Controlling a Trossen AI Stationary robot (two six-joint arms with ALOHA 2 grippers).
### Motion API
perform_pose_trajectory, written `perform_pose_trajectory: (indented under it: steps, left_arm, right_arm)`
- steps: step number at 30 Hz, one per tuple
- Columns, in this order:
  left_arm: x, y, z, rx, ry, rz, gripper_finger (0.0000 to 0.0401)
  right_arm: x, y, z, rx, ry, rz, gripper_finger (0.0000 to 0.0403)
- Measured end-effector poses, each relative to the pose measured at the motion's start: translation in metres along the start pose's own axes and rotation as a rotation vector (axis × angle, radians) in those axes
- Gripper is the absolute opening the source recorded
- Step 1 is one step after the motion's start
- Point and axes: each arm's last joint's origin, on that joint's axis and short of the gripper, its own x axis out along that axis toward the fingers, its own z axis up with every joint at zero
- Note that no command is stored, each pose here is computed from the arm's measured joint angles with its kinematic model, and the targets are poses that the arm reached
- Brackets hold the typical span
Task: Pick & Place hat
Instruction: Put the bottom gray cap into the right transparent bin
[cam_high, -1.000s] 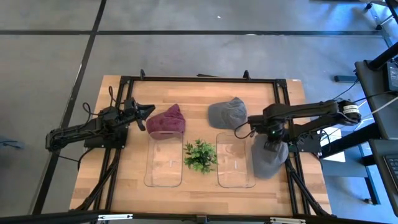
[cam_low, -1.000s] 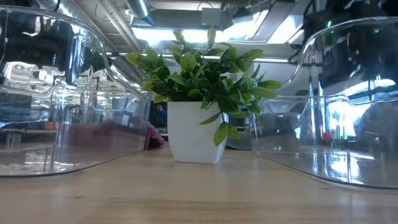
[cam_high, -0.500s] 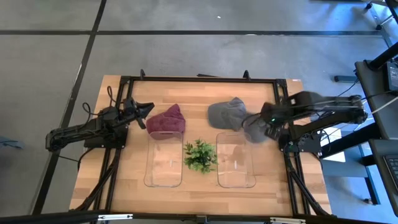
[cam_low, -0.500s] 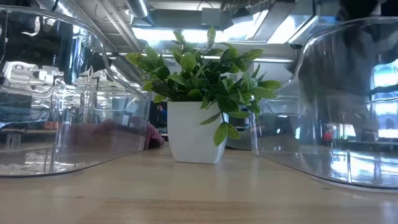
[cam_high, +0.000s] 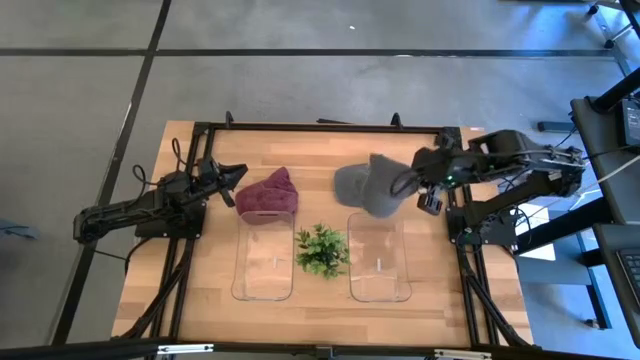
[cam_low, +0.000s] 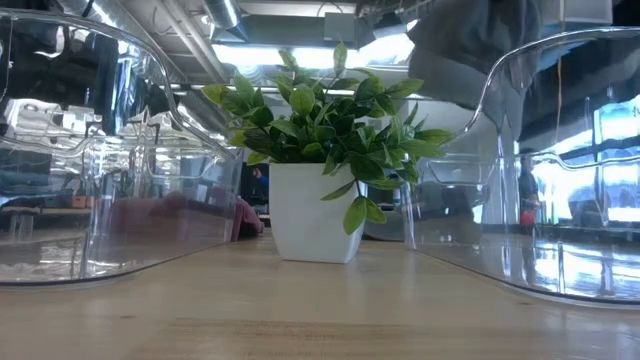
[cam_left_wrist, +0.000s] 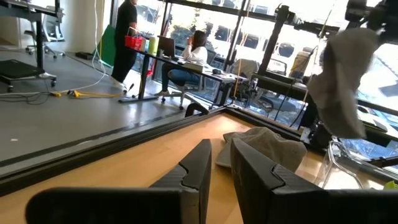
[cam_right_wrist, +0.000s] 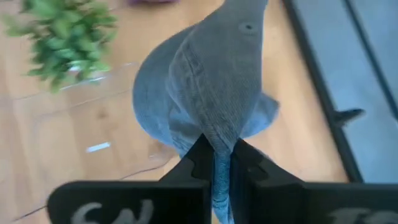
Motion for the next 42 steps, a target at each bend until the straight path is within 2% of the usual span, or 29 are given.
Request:
perform_pose_trajectory:
  steps: [7,15,21,31,36,39,42]
  left_arm:
    - [0.000,0.000,0.000,0.000,0.000,0.000,0.0056]
    - [0.000,0.000,0.000,0.000,0.000,0.000,0.0056]
    - [0.000,0.000,0.000,0.000,0.000,0.000,0.0056]
    - [0.000,0.000,0.000,0.000,0.001,-0.002,0.0056]
    - [0.000,0.000,0.000,-0.004,0.001,-0.003,0.0056]
    - [0.000,0.000,0.000,-0.007,0.001,-0.004,0.0056]
    - [0.000,0.000,0.000,-0.007,0.001,-0.004,0.0056]
  right_arm:
    - [0.008,0.036,0.014,-0.048,0.109,0.127,0.0022]
    - [0.025,0.076,0.017,-0.006,0.199,0.148,0.0022]
    - [0.045,0.104,0.018,-0.017,0.247,0.087,0.0022]
    - [0.097,0.138,0.024,-0.112,0.364,-0.004,0.0034]
    - [0.118,0.149,0.025,-0.157,0.408,-0.040,0.0035]
    - [0.128,0.154,0.024,-0.233,0.428,-0.045,0.0040]
    - [0.132,0.155,0.024,-0.231,0.436,-0.057,0.0053]
